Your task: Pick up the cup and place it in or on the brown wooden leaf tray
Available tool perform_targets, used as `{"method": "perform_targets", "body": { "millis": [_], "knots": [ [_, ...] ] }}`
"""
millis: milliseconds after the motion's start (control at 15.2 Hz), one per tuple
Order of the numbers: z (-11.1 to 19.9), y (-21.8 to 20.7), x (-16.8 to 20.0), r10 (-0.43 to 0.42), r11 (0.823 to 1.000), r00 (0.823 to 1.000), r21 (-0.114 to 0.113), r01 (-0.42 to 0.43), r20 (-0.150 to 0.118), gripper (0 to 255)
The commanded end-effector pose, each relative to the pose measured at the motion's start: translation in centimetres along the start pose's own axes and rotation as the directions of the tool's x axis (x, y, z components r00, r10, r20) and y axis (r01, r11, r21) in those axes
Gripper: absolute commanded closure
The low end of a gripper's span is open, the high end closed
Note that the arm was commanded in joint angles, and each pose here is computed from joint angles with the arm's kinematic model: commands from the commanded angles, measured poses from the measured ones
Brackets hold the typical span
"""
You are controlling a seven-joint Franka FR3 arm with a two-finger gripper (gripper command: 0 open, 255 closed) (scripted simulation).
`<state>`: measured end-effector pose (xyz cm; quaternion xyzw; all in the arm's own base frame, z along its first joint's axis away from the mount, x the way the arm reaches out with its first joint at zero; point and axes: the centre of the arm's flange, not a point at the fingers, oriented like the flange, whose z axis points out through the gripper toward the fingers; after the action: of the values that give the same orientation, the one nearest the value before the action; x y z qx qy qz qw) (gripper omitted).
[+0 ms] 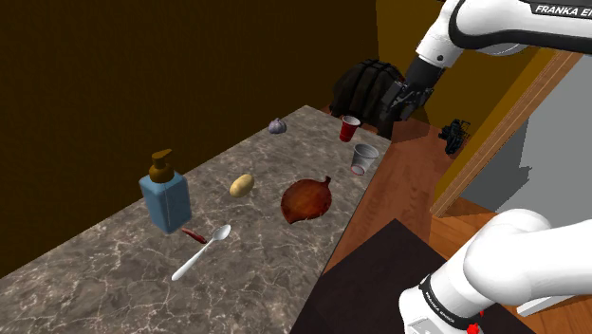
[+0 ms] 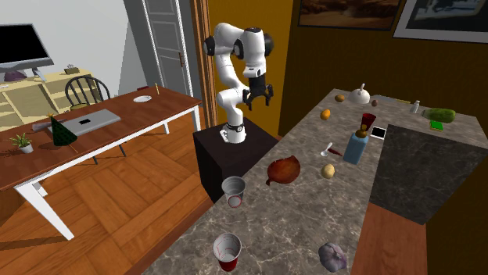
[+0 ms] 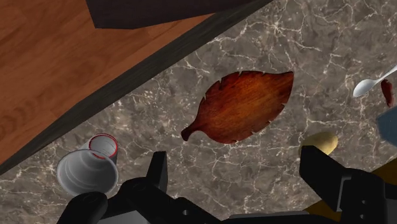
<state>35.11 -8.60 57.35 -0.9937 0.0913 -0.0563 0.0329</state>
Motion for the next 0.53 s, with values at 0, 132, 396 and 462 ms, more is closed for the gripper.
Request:
{"method": "perform_targets", "body": {
  "millis": [0,132,396,462],
  "knots": [
    [1.6,1.7,1.1,0.005,1.000,1.000,0.005,-0.005,0.001,0],
    [3.2,3.6,2.2,0.010,1.000,1.000,0.011,-0.010,0.003,0],
    [6.4,7.3,4.4,0.021,1.000,1.000,0.021,-0.021,0.008,0],
    [7.2,8.3,5.0,0.023,0.999,1.000,0.024,-0.023,0.009,0]
  ]
}}
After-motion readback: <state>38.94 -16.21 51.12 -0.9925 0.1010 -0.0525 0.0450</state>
